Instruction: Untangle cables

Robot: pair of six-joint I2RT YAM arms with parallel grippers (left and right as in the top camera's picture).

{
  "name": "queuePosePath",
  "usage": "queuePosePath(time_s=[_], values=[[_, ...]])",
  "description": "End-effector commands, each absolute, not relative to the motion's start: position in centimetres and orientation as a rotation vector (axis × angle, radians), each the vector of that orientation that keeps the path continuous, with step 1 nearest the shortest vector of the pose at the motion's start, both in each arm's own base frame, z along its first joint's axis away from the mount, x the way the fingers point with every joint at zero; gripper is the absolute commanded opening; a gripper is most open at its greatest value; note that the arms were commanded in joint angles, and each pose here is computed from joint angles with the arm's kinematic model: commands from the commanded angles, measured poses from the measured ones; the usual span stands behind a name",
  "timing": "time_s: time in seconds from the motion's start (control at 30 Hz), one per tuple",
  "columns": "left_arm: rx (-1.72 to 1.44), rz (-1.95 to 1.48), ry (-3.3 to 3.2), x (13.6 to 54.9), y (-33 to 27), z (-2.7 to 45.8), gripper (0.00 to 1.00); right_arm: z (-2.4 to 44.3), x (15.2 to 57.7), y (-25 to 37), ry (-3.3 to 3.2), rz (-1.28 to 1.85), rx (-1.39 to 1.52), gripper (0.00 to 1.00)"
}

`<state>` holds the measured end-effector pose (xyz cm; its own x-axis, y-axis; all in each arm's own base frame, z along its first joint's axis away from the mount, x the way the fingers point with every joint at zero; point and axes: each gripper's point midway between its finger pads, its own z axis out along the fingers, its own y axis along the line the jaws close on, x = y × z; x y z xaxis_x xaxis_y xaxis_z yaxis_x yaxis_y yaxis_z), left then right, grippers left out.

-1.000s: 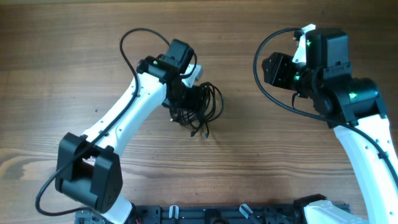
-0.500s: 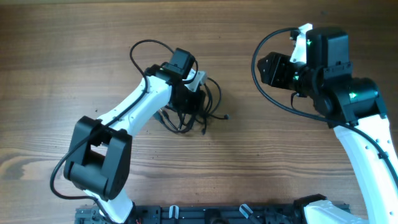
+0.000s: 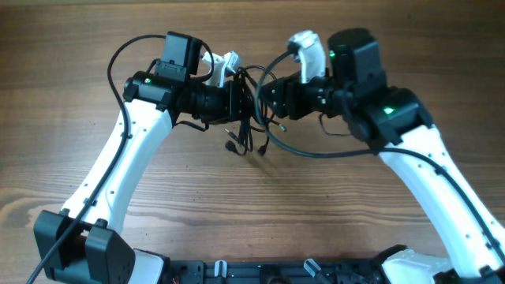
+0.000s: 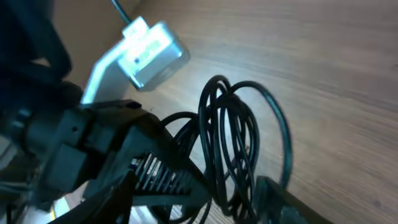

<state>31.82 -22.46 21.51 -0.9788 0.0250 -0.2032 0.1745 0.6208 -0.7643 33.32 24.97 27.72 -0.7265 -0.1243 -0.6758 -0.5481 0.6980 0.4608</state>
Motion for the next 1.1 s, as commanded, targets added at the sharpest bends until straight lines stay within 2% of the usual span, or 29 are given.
queuePosePath(time_s=[0.0, 0.1, 0.17, 0.23, 0.3, 0.33, 0.47, 0.6, 0.73, 0.8, 0.87, 0.9, 1.0, 1.07], values=[[0.155, -1.422, 2.637, 31.3, -23.2, 23.3, 0.04, 24.7, 34.3, 25.7, 2.343, 0.867, -0.538, 0.56], [0.165, -1.454, 2.630, 31.1, -23.4, 23.6, 0.04, 22.7, 35.4, 26.0, 2.384, 0.851, -0.529, 0.50], [0.171, -1.474, 2.626, 31.0, -23.5, 23.8, 0.04, 22.0, 35.9, 25.9, 2.396, 0.825, -0.517, 0.41], [0.171, -1.474, 2.625, 31.0, -23.5, 23.8, 0.04, 21.4, 36.9, 25.5, 2.403, 0.776, -0.476, 0.30], [0.170, -1.472, 2.625, 31.0, -23.5, 23.8, 0.04, 20.6, 38.1, 23.6, 2.455, 0.653, -0.282, 0.09], [0.171, -1.469, 2.616, 31.2, -23.3, 23.8, 0.04, 20.0, 38.5, 22.4, 2.489, 0.584, -0.158, 0.04], [0.089, -1.424, 2.514, 34.2, -20.2, 24.9, 0.04, 17.6, 38.1, 17.0, 2.590, 0.295, 0.139, 0.04], [-0.024, -1.334, 2.362, 36.1, -14.7, 28.2, 0.04, 16.4, 37.5, 13.2, 2.662, 0.218, 0.269, 0.04], [-0.200, -1.193, 2.203, 36.3, -7.4, 32.2, 0.04, 15.7, 37.1, 9.2, 2.706, 0.153, 0.399, 0.04], [-0.285, -1.140, 2.188, 36.2, -5.2, 32.4, 0.04, 15.4, 37.0, 7.4, 2.717, 0.130, 0.462, 0.04], [-0.422, -1.026, 2.274, 36.0, -3.7, 30.0, 0.04, 15.3, 36.9, 5.6, 2.724, 0.116, 0.522, 0.04], [-0.475, -0.971, 2.310, 35.8, -3.0, 29.0, 0.04, 15.3, 37.1, 5.6, 2.734, 0.164, 0.467, 0.04], [-0.528, -0.897, 2.364, 35.4, -2.2, 27.6, 0.04, 17.1, 37.0, 11.2, 2.697, 0.633, -0.119, 0.04], [-0.483, -0.910, 2.395, 35.1, -3.5, 27.3, 0.04, 18.1, 35.9, 13.8, 2.644, 0.805, -0.305, 0.04]])
